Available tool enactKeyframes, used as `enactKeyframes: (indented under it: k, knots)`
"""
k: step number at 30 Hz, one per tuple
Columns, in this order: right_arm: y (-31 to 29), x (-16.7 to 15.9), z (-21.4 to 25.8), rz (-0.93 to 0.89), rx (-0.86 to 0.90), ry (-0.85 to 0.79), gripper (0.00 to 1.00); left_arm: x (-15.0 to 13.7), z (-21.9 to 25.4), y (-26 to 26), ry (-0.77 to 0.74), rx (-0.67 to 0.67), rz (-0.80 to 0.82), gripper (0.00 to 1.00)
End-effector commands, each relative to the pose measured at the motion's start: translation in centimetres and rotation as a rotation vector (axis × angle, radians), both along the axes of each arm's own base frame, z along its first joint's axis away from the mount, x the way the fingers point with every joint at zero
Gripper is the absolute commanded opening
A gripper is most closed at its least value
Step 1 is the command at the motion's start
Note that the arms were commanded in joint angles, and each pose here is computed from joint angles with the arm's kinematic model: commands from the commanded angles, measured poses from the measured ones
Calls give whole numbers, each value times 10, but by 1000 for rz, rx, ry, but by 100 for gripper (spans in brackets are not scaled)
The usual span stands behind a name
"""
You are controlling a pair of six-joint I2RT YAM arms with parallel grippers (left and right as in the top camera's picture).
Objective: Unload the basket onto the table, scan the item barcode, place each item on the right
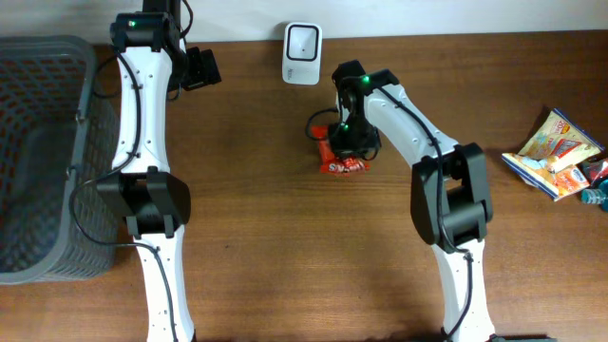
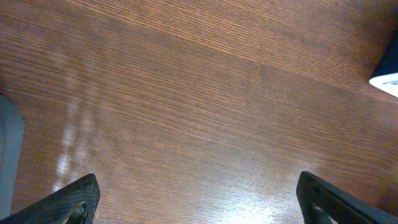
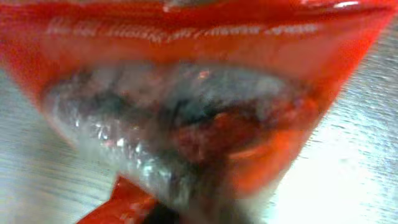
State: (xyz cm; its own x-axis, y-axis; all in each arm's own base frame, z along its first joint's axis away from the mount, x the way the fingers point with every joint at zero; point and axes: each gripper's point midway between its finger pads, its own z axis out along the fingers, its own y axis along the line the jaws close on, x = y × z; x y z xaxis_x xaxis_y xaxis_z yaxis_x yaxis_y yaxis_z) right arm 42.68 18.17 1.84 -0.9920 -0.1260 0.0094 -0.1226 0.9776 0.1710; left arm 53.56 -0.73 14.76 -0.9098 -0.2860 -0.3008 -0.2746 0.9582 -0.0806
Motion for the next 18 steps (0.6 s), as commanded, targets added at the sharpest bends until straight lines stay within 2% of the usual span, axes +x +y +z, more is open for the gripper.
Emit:
enactKeyframes:
  k: [1, 5, 13, 18]
  knots:
    - [-1, -1, -9, -28, -9, 6, 4, -1, 11, 1, -23, 5, 9, 99]
    - [11, 20, 7, -52, 45, -64, 4, -1, 11, 1, -23, 5, 8, 99]
    - [44, 116, 95, -131, 220, -451, 4, -1, 11, 1, -23, 5, 9, 99]
    - [59, 153, 125, -238, 337, -601, 4, -1, 11, 1, -23, 5, 9, 99]
